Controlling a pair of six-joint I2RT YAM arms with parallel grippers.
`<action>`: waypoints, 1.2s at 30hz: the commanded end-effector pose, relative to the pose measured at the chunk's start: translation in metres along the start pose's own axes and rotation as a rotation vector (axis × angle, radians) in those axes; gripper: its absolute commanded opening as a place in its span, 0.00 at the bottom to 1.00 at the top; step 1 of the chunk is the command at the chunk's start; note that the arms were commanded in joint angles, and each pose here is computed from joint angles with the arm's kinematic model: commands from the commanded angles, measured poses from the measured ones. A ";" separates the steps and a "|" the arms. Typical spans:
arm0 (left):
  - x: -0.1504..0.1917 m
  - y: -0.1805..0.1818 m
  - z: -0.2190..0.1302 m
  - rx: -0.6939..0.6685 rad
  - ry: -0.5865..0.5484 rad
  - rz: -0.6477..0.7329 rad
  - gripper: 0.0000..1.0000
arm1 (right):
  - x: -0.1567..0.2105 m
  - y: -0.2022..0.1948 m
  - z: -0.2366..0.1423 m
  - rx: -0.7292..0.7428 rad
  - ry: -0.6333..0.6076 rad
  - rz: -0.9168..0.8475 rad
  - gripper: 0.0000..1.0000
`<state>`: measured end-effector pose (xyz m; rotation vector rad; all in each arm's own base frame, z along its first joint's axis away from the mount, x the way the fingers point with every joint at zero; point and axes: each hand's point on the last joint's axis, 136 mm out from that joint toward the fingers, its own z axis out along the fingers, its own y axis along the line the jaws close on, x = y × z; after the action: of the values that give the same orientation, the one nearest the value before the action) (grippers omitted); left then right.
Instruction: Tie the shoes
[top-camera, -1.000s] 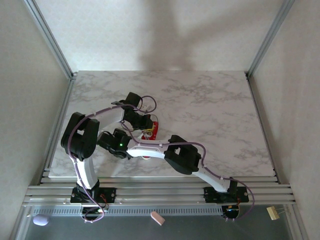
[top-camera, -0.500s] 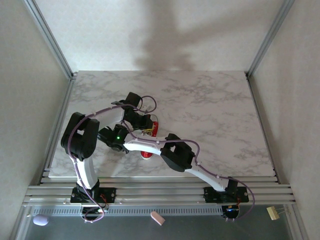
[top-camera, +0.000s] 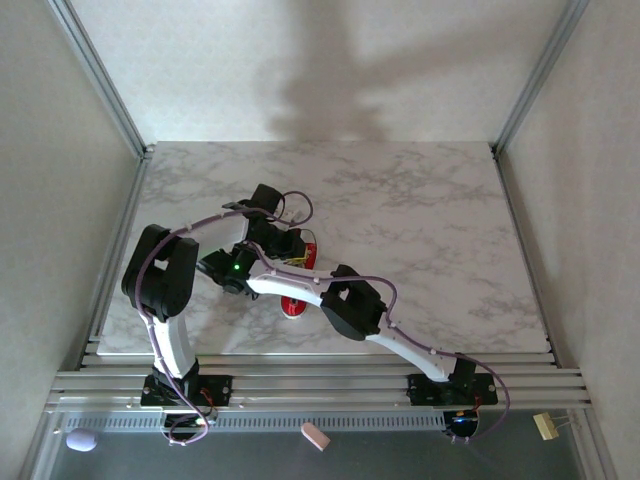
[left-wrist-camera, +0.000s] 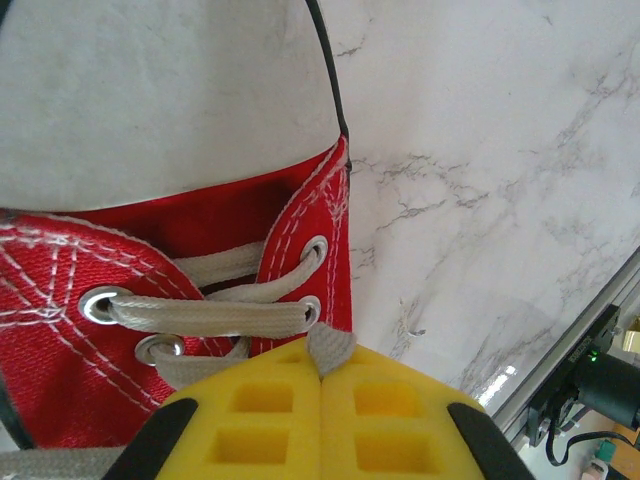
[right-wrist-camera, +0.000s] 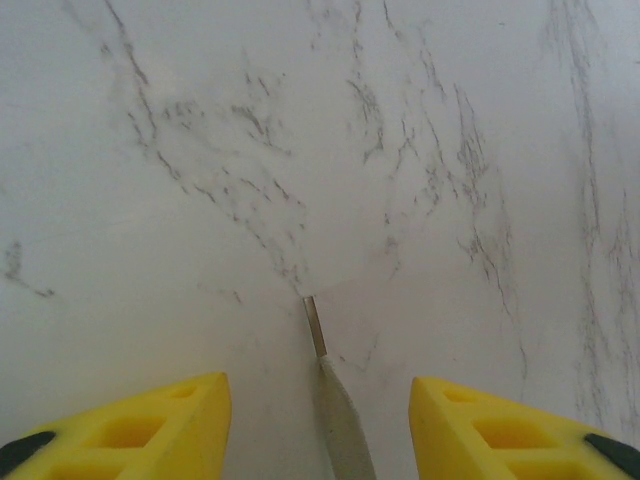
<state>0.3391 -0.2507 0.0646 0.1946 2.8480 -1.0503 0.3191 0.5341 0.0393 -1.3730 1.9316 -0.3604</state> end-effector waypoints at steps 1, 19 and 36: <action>0.003 0.006 0.002 -0.017 0.025 -0.008 0.00 | 0.007 -0.022 0.010 0.031 0.037 0.045 0.51; 0.006 0.013 0.009 -0.028 0.052 -0.037 0.00 | 0.069 0.002 0.044 -0.218 0.238 0.038 0.46; 0.006 0.024 0.021 -0.059 0.090 -0.058 0.00 | 0.108 -0.001 0.068 -0.285 0.352 0.076 0.31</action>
<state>0.3503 -0.2532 0.0653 0.1773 2.8763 -1.0387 0.3237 0.5273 0.0232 -1.4498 2.1198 -0.1543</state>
